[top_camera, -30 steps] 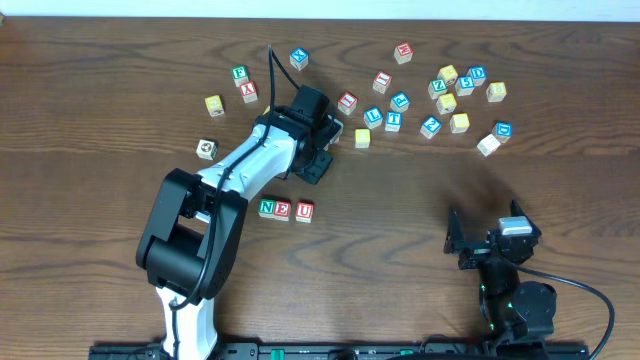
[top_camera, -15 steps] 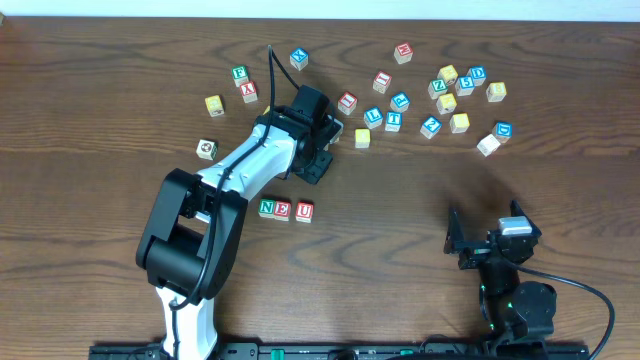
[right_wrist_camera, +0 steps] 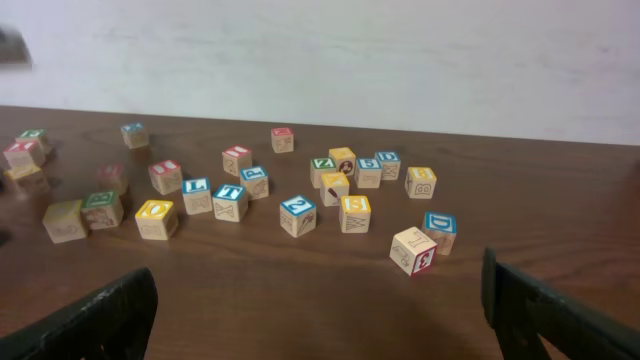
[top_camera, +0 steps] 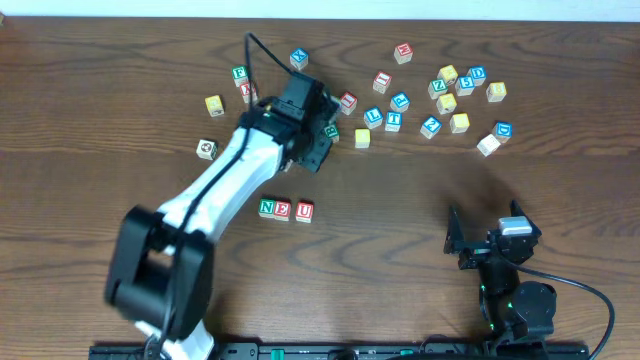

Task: Spell out NEURIPS
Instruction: 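Lift the green R block and carry it right of the U block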

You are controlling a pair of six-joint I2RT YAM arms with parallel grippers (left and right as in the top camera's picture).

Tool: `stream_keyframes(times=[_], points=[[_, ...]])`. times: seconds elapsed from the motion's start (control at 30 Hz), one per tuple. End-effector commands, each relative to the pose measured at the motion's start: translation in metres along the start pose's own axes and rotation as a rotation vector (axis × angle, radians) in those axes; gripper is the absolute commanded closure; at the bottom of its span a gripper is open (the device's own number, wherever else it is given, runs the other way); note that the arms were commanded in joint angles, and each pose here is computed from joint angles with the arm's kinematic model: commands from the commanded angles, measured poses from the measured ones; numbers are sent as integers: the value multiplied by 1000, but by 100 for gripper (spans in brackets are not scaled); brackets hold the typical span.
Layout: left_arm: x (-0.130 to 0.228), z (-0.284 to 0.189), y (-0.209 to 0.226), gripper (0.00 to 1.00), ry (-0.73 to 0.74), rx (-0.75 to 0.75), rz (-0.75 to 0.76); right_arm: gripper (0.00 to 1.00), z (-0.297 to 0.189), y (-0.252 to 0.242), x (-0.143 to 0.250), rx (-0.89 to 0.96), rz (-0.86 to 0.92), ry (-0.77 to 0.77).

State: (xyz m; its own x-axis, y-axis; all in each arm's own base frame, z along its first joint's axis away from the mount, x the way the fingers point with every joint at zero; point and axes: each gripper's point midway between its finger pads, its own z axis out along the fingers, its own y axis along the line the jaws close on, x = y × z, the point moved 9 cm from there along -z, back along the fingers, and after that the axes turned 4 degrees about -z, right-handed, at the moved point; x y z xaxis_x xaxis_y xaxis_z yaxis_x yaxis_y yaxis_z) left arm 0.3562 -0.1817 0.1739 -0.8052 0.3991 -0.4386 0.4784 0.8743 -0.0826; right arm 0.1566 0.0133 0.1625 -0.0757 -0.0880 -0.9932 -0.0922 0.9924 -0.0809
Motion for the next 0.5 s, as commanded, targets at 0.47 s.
stream_keyframes(times=[0.47], points=[[23, -61, -26, 86, 87, 2, -345, 1, 0, -1, 1, 3, 8, 7]])
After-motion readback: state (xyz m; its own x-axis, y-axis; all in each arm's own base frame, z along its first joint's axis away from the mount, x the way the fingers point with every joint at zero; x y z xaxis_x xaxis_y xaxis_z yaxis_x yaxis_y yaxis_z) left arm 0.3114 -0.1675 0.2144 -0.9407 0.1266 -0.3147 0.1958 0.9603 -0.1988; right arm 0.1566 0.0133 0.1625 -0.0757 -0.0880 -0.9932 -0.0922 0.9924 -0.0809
